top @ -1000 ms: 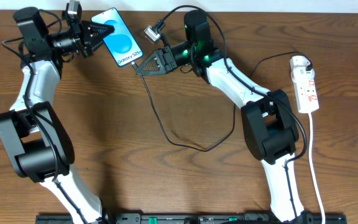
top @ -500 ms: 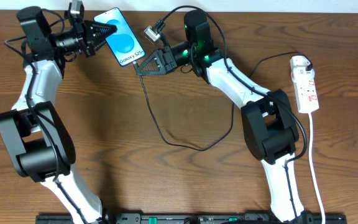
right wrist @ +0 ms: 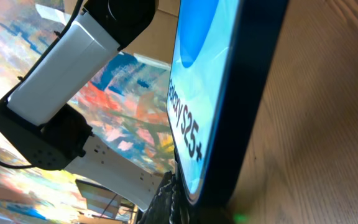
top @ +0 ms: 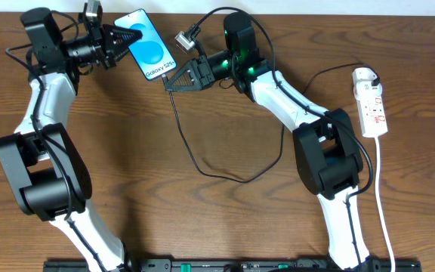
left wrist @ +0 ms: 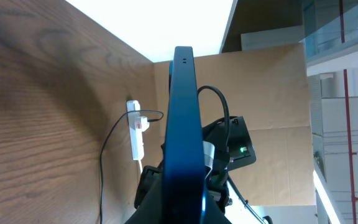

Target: Plug charger to phone and switch on socket

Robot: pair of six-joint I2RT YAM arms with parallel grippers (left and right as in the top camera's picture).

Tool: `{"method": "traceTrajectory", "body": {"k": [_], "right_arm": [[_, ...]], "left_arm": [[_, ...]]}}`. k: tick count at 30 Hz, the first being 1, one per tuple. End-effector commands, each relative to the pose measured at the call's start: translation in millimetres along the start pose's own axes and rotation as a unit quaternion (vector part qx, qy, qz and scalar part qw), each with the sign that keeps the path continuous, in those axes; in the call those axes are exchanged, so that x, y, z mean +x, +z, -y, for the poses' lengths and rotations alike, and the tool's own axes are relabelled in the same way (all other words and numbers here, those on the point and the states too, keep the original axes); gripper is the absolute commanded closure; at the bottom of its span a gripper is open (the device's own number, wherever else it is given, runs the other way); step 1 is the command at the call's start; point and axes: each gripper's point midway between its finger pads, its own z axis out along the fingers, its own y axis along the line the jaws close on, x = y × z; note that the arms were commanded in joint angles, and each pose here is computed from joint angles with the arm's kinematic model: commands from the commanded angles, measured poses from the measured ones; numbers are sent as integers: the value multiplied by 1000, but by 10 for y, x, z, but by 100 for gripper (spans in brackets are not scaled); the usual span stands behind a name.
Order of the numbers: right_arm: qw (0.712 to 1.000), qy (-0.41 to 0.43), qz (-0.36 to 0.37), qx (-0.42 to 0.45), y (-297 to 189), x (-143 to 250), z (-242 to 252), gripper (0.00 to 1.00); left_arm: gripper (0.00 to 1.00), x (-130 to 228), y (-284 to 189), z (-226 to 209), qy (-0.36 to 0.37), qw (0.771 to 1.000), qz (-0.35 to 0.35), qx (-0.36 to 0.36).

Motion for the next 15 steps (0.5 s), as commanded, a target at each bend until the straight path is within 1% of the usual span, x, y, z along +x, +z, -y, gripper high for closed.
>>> {"method": "traceTrajectory", "body": {"k": [1,11,15], "right_arm": [[1000,-22,19,10,20,-125,-184,99],[999,-30,35,13,-74,-213,-215,99],[999,-27,29,10,-72,-189,-220,99]], "left_arm": [[93,95,70,123,23,999,-28,15],[92,105,78,127,24,999,-31,16],[93,119,77,127,48,998,-34,19]]}}
